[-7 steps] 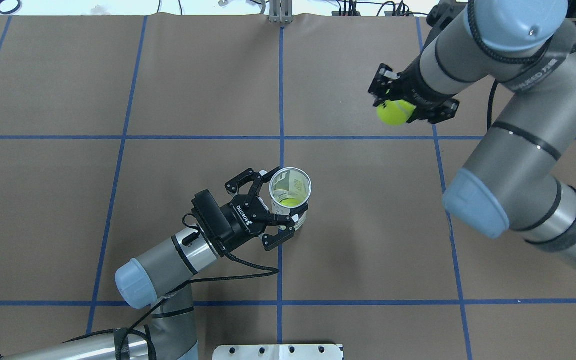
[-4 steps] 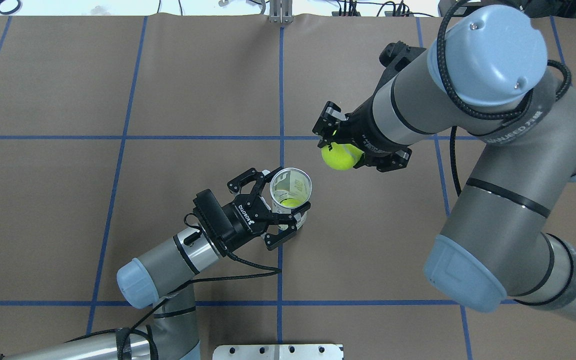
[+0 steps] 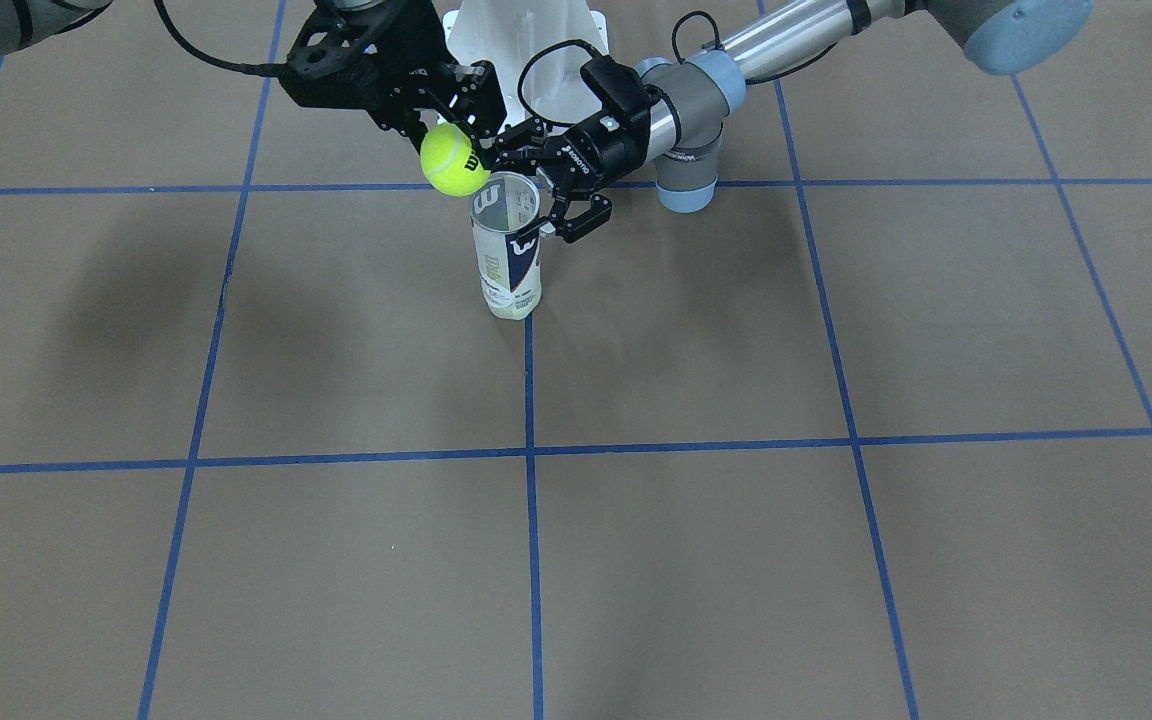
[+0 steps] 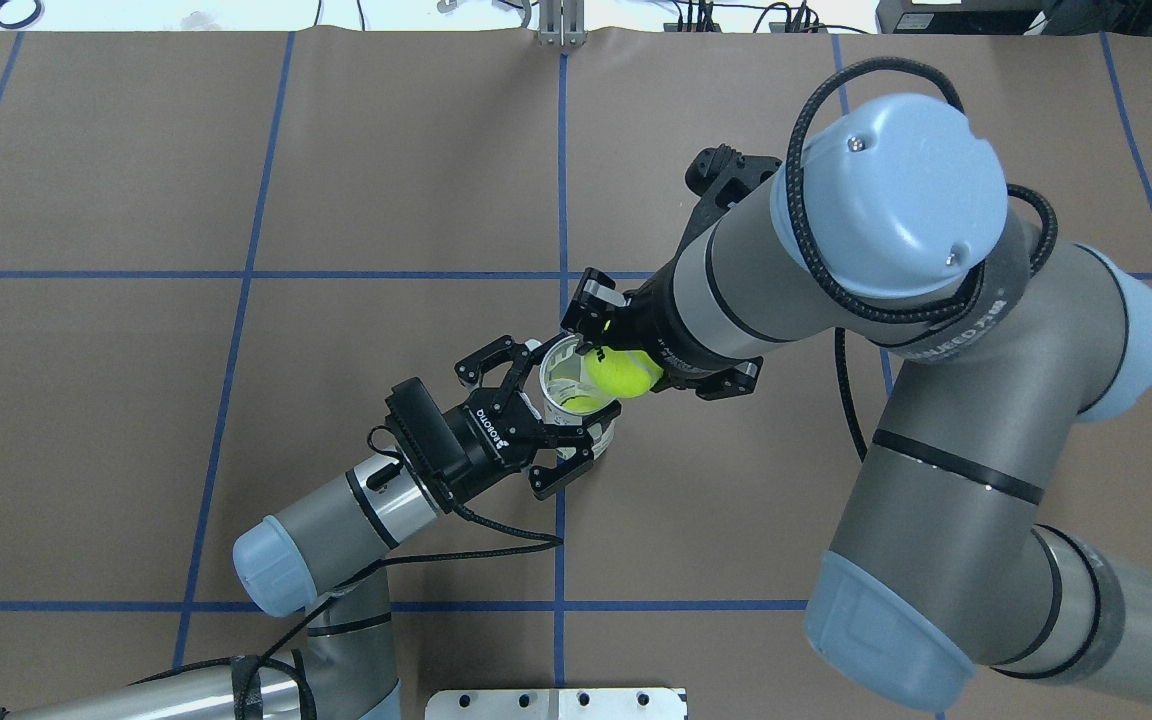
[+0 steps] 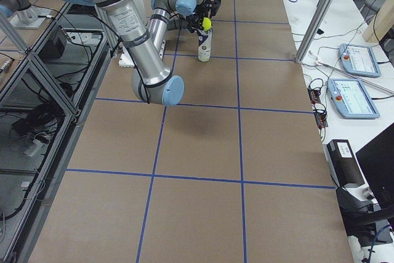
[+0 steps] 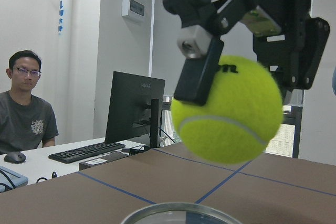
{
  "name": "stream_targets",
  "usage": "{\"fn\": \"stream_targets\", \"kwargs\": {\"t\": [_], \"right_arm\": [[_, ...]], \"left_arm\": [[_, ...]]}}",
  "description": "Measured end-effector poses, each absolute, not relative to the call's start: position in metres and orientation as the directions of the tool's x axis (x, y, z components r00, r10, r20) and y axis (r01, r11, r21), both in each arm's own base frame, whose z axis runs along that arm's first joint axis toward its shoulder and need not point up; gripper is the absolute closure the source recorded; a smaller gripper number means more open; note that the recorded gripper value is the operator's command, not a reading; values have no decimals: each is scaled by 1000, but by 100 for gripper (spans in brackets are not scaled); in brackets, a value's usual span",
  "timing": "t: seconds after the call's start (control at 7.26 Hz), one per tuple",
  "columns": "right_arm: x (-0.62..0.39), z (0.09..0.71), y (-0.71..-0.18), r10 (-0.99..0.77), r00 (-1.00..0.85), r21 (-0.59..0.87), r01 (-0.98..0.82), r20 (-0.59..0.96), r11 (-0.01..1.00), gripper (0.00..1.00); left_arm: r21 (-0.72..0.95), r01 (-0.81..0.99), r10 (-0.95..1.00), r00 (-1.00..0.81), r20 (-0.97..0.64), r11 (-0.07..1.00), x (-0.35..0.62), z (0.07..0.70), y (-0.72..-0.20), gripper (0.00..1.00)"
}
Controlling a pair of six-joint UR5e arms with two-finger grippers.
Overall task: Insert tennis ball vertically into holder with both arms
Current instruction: 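Push the second ball down into the tube with the right gripper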
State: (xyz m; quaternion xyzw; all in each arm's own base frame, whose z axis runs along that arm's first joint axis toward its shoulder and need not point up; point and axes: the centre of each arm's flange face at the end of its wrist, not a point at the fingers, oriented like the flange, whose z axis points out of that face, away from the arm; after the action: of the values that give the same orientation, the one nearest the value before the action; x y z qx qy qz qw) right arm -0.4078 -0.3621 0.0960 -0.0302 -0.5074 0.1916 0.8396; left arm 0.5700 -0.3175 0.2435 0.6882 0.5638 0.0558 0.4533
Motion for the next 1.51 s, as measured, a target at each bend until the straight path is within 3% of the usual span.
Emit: {"fn": "stream_targets", "kwargs": {"t": [1.51], "right_arm": [[-442,93,-352,322,440,-214,-278,838,936,100]], "left_arm": [[690,722,826,359,-434,49,570,247,-317,14]]}}
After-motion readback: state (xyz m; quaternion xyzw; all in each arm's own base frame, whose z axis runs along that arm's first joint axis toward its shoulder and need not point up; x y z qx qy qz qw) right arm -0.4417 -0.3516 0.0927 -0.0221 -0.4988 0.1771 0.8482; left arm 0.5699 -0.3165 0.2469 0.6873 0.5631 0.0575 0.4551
